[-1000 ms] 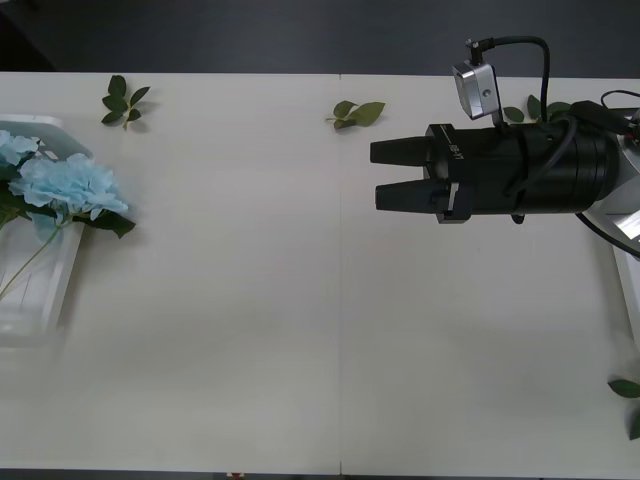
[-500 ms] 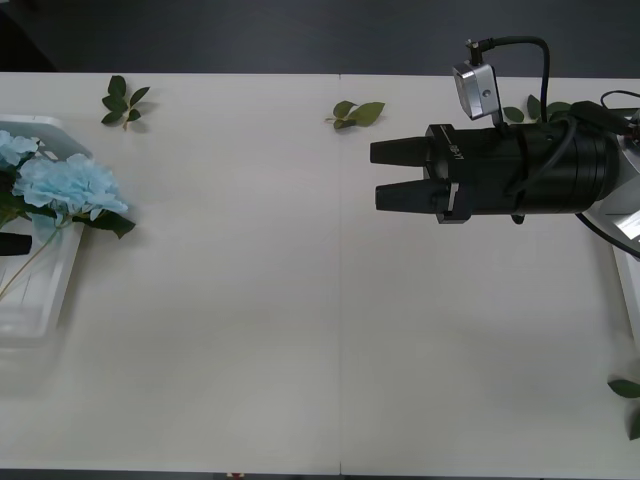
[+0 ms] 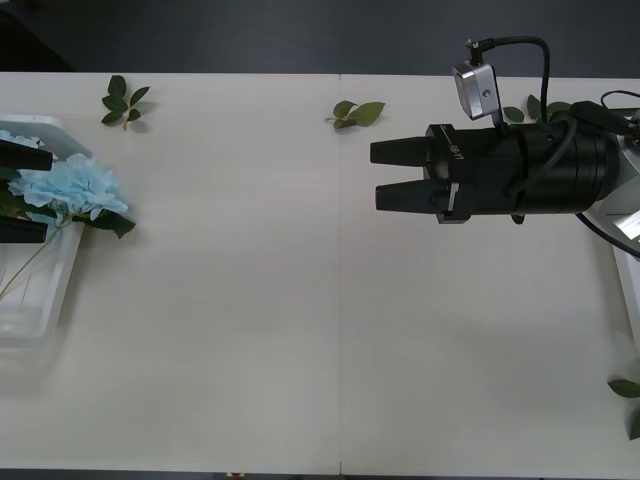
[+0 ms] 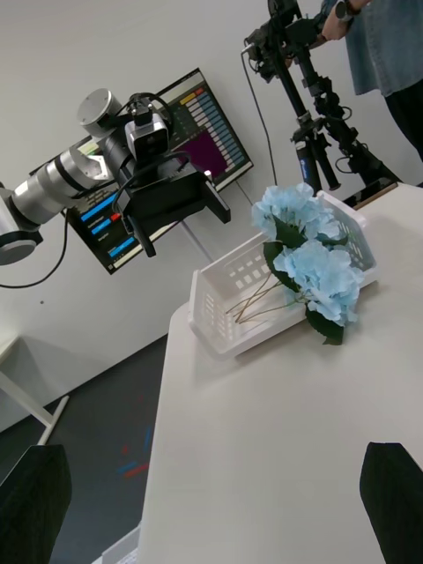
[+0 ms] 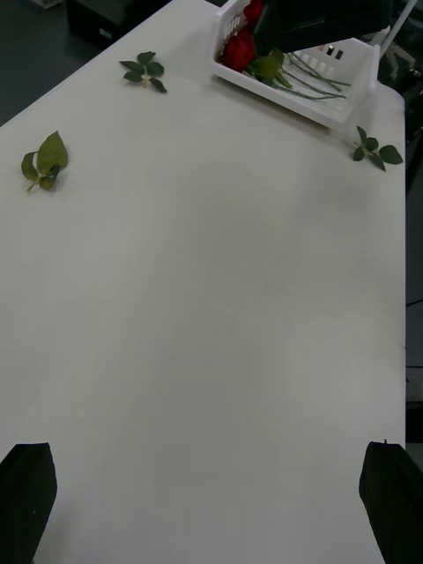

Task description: Put the red flowers into the right box and the blue flowers into the left box

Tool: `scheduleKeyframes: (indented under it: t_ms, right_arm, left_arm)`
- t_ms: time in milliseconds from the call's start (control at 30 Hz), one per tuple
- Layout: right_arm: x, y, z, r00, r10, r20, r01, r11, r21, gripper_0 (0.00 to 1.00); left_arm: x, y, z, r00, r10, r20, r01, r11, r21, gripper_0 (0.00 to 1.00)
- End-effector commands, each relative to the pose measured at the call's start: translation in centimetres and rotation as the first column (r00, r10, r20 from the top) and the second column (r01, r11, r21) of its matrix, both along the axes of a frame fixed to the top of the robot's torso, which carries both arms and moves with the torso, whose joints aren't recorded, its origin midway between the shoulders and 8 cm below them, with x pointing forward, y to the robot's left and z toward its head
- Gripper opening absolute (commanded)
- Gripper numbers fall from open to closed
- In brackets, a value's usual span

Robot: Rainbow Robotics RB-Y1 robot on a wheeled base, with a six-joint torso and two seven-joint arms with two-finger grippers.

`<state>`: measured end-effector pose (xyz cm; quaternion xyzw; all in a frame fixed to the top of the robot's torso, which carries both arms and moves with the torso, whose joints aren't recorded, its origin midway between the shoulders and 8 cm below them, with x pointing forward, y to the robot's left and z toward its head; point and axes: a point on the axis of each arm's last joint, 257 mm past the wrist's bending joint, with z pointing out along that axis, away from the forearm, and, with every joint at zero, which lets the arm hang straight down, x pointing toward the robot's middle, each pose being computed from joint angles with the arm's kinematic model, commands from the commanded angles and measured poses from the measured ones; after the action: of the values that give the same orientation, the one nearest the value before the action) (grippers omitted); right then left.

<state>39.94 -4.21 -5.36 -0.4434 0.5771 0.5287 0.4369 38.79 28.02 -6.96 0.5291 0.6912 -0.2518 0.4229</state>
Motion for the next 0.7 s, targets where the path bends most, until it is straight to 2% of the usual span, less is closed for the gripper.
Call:
scheduleKeyframes:
  t_ms: [33,333,700]
  right_arm:
    - [-0.1,-0.9,0.2,0.999,-0.001,0.040,0.002,1.000,-0.021,0.95]
    - [-0.1,-0.9,0.2,0.999,-0.001,0.040,0.002,1.000,-0.021,0.95]
    - [-0.1,-0.9,0.2,0.999,-0.001,0.040,0.002,1.000,-0.021,0.96]
  left_arm:
    - [0.7,-1.2,1.5,0.999,-0.028,0.030,0.028,0.999,0.020,1.00]
    - [1.5,-4.4,0.5,0.997,-0.077,0.024,0.077,0.997,0.004,1.00]
    - [0.4,-5.5,-0.6,0.992,-0.126,0.010,0.125,0.992,0.012,1.00]
